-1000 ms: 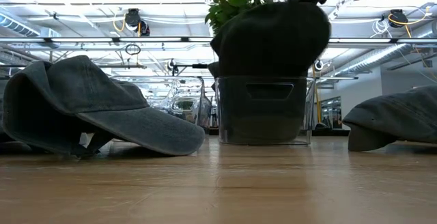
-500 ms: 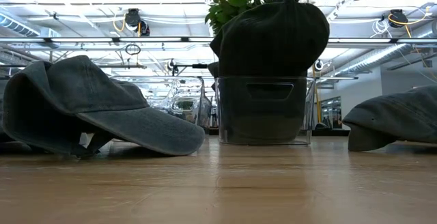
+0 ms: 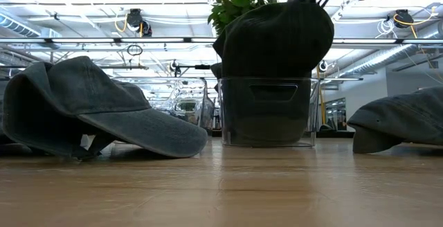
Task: Pick & Place hat
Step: Put the black cap into the right transparent bin
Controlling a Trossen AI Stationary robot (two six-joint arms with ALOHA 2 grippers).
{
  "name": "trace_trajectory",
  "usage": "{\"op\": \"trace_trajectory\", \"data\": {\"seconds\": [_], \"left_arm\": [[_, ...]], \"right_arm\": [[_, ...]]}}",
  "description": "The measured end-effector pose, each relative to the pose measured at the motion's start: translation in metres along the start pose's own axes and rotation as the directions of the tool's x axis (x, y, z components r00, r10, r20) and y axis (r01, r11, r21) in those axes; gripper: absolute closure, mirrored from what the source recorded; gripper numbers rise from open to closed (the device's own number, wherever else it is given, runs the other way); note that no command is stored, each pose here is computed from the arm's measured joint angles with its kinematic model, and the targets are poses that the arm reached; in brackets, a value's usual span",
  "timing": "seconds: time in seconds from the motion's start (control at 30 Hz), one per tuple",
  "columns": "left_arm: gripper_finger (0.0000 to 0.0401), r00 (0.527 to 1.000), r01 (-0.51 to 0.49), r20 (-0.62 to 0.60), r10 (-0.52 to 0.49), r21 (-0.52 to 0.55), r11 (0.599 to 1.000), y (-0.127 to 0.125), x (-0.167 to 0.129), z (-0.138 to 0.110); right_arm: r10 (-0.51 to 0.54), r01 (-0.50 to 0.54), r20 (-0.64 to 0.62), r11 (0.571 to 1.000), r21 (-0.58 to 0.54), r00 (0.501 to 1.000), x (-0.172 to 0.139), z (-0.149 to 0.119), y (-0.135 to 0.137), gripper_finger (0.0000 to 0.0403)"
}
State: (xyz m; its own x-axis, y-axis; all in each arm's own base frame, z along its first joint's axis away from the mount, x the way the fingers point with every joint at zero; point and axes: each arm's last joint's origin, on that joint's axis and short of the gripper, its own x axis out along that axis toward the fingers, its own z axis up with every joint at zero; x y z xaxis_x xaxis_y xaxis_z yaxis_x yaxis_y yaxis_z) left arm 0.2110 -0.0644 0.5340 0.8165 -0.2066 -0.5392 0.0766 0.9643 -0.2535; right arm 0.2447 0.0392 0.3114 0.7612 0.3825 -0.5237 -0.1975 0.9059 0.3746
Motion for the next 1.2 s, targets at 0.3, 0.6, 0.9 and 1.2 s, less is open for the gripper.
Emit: {"op": "trace_trajectory", "data": {"seconds": [0.3, 0.6, 0.9, 1.2], "left_arm": [[0.011, 1.0, 0.0, 0.0, 0.0, 0.0, 1.0, 0.0, 0.0, 0.0], [0.0112, 1.0, 0.0, 0.0, 0.0, 0.012, 1.0, 0.0, 0.0, 0.0], [0.0119, 1.0, 0.001, 0.0, -0.001, 0.006, 1.0, 0.0, 0.0, 0.0], [0.0121, 1.0, 0.026, -0.009, -0.026, -0.003, 1.0, -0.001, 0.0, 0.0]], "right_arm": [[0.003, 0.001, -0.049, 0.997, 0.081, 0.999, 0.027, -0.035, -0.002, 0.0402], [-0.164, 0.166, -0.034, 0.985, 0.037, 0.986, 0.04, -0.042, -0.009, 0.0403], [-0.281, 0.281, -0.004, 0.957, 0.075, 0.96, 0.042, -0.032, -0.05, 0.0403], [-0.375, 0.363, 0.042, 0.916, 0.172, 0.926, 0.025, -0.024, -0.083, 0.0403]]}}
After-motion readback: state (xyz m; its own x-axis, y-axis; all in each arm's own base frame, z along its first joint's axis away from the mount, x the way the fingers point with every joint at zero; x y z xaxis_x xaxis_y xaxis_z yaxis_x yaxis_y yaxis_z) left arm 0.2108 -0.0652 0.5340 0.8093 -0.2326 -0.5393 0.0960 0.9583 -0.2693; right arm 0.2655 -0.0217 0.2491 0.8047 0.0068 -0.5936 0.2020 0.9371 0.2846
